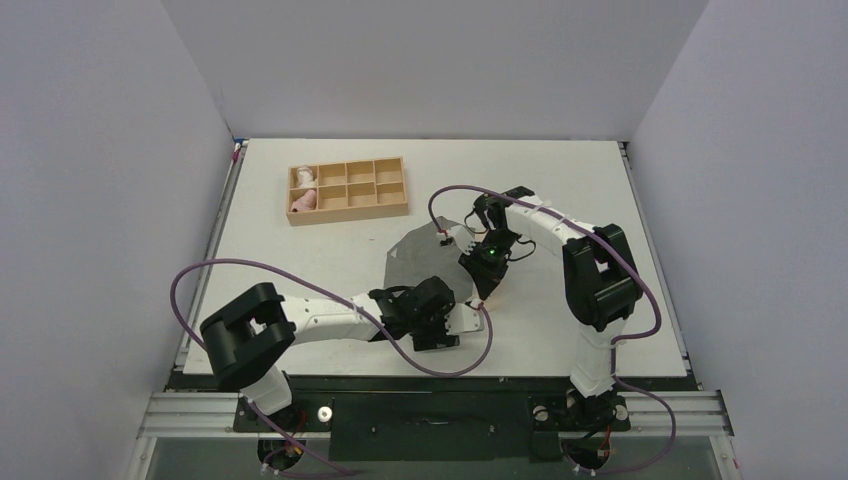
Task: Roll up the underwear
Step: Fold the underwear at the center of the board.
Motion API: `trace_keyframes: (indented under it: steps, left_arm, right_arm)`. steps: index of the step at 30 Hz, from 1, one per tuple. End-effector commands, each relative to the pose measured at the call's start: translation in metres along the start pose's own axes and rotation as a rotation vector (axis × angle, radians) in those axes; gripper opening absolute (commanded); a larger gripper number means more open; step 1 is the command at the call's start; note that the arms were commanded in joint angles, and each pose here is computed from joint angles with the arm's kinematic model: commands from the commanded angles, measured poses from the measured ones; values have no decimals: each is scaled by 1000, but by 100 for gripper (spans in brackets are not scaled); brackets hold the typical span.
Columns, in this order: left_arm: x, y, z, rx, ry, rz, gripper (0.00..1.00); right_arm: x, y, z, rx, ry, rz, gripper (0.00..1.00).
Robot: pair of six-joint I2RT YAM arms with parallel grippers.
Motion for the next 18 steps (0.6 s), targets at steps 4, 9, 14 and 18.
trace_keyframes:
  steps: [4, 9, 14, 18]
  left_arm:
    - [14, 7, -2, 20, -26, 13, 39]
    - [14, 6, 1, -13, -18, 20, 13]
    - [20, 5, 12, -69, -48, -4, 0]
    - [33, -1, 27, -182, -77, -67, 0]
  right_arm:
    - [3, 0, 4, 20, -23, -3, 0]
    - [-2, 2, 5, 16, -19, -5, 0]
    - [-14, 9, 9, 12, -13, 2, 0]
    - [-30, 24, 15, 43, 13, 29, 0]
Point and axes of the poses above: each gripper's point midway between its finger pads, its own z axis back along the fingers, its own y axis along the line the jaws close on, x = y × z, the point moved 6 cm from there along z, back along the fingers, and after that the axes turned 4 degrees about -z, right-handed, at the moved point
